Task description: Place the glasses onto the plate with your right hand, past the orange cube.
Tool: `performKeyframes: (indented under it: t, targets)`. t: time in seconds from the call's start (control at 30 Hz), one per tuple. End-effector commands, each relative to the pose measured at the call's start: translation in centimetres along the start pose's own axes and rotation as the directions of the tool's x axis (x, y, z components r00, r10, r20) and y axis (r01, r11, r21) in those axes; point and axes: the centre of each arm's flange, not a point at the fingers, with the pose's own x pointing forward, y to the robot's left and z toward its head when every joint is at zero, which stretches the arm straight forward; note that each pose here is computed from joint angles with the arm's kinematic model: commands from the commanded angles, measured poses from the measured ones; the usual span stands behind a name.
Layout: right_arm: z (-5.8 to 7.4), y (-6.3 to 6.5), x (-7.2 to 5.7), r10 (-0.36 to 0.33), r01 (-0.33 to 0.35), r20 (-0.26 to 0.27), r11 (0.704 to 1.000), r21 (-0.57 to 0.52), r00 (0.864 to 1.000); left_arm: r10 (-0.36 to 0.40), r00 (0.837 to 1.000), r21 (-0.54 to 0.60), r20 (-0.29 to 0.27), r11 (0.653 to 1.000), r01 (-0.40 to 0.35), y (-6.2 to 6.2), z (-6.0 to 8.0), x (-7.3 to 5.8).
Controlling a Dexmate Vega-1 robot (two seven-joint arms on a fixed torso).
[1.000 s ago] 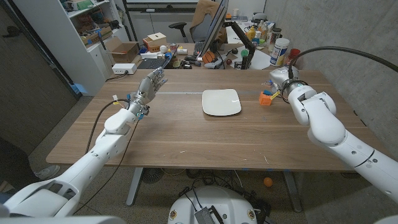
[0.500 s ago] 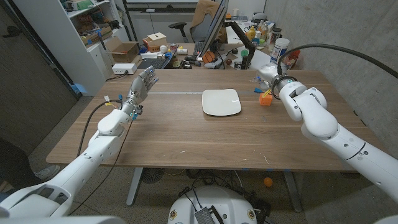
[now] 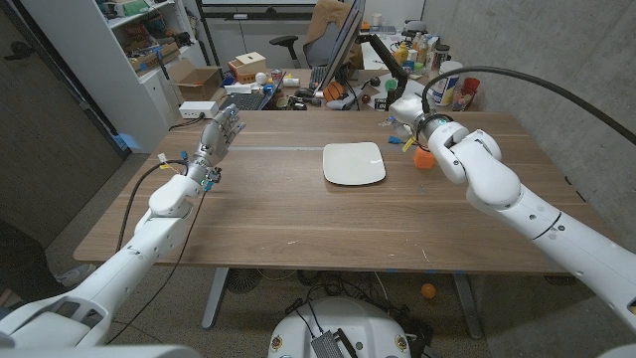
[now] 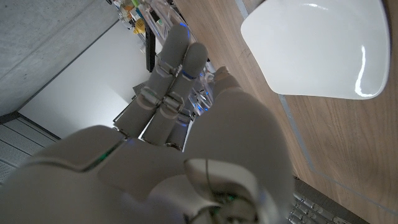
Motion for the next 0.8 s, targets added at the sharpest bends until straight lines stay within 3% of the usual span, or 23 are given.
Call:
performKeyframes:
  t: [0.03, 0.43, 0.8]
  targets:
    - [1.8, -1.6, 2.2, -0.056, 0.057, 0.068, 0.998, -0.02, 0.996, 0.01, 1.0, -0.001, 0.009, 1.0, -0.01, 0.7, 0.1, -0.4]
    - [2.6, -2.6, 3.9, -0.087, 0.092, 0.107, 0.995, -0.038, 0.99, 0.012, 1.0, -0.007, 0.009, 1.0, -0.012, 0.8, -0.1, -0.5]
    - [4.3, -3.9, 5.2, -0.123, 0.134, 0.171, 0.99, -0.053, 0.977, 0.02, 1.0, -0.011, 0.01, 1.0, -0.02, 1.0, -0.2, -0.7]
